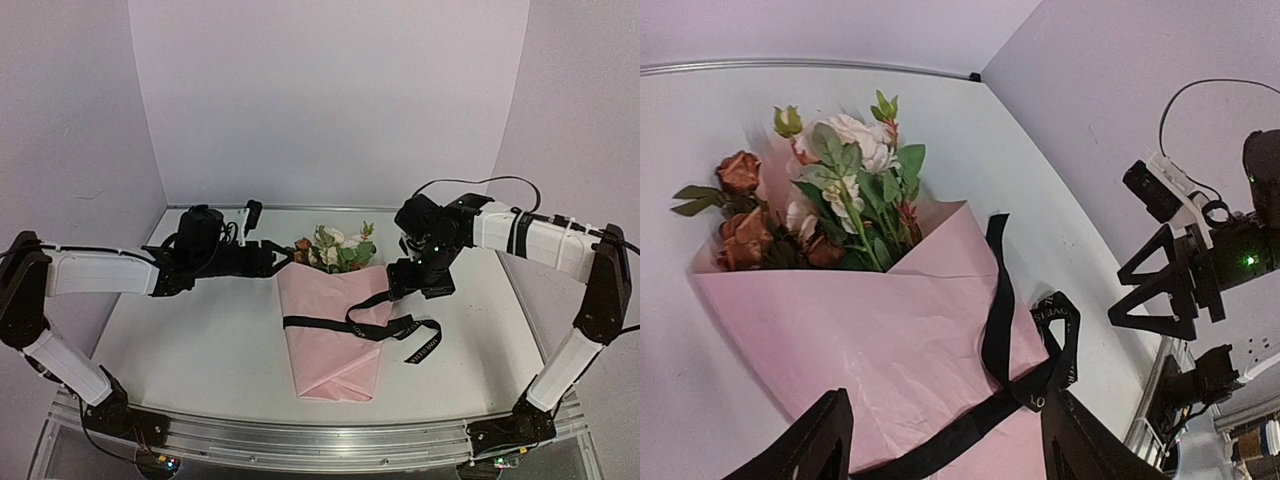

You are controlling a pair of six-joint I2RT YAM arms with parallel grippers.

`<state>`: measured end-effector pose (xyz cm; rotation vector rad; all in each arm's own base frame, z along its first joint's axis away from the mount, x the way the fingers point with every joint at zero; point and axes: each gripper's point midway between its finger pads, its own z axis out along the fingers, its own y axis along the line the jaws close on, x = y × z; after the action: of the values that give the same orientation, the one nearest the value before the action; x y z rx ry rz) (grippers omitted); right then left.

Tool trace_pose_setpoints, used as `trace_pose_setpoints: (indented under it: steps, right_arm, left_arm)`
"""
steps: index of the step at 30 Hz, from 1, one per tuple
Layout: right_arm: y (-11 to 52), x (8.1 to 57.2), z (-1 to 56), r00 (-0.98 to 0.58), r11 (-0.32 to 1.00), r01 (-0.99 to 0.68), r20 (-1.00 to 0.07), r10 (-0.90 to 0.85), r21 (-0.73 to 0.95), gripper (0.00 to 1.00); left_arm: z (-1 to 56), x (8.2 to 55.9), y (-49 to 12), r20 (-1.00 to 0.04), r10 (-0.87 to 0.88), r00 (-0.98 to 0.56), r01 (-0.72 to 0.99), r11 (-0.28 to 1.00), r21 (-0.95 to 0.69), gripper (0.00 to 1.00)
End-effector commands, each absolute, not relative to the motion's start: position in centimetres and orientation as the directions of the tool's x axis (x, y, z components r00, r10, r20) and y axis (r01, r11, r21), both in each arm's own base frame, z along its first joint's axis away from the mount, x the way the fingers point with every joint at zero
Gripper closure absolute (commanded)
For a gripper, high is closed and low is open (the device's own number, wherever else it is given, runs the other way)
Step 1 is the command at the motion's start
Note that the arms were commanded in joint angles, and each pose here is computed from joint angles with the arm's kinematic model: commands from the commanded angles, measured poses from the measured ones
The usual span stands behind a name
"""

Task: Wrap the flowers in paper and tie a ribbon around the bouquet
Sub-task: Place the folded bouquet with the ribbon, then pick up the center of the board from the right side of the ribbon.

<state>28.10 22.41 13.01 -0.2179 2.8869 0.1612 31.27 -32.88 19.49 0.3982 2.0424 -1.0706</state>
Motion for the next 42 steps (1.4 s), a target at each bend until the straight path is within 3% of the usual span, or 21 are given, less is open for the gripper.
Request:
trace_pose_setpoints:
  steps: [1, 7, 11, 17, 26, 33, 39, 42]
  right_arm:
    - [17.7, 27.3, 12.3, -0.957, 1.0, -0.002, -0.289, 0.003, 0.019, 0.17]
    - [11.5, 24.8, 10.7, -0.933, 0.984, 0.17, -0.331, 0.144, -0.053, 0.21]
    - [10.4, 23.8, 10.1, -0.926, 0.979, 0.201, -0.335, 0.176, -0.042, 0.21]
    - [11.7, 24.8, 10.6, -0.924, 0.975, 0.218, -0.312, 0.222, 0.047, 0.21]
    - [13.6, 26.4, 11.2, -0.923, 0.97, 0.219, -0.299, 0.242, 0.11, 0.21]
    - [14.6, 27.7, 12.1, -0.919, 0.965, 0.217, -0.302, 0.253, 0.149, 0.21]
    - [16.2, 29.0, 12.5, -0.915, 0.947, 0.24, -0.274, 0.295, 0.215, 0.22]
    - [17.5, 30.0, 12.7, -0.908, 0.924, 0.275, -0.246, 0.341, 0.265, 0.23]
  left_arm:
    - [19.6, 32.7, -38.2, -0.752, 0.072, -0.655, 0.656, 0.548, -0.519, 0.37]
    - [14.4, 32.4, -45.8, -0.715, 0.349, -0.606, 0.708, 0.648, -0.283, 0.4]
    - [12.6, 31.9, -48.3, -0.686, 0.418, -0.596, 0.721, 0.654, -0.228, 0.41]
    - [10.7, 30.5, -50.6, -0.65, 0.52, -0.554, 0.765, 0.626, -0.151, 0.39]
    - [8.0, 30.6, -50.8, -0.593, 0.6, -0.537, 0.769, 0.638, -0.052, 0.44]
    - [7.4, 30.1, -51.2, -0.583, 0.611, -0.536, 0.778, 0.625, -0.06, 0.64]
    - [8.2, 30.2, -51.3, -0.602, 0.6, -0.527, 0.779, 0.624, -0.061, 0.94]
    - [10.2, 30.3, -51.2, -0.651, 0.559, -0.513, 0.776, 0.627, -0.073, 1.0]
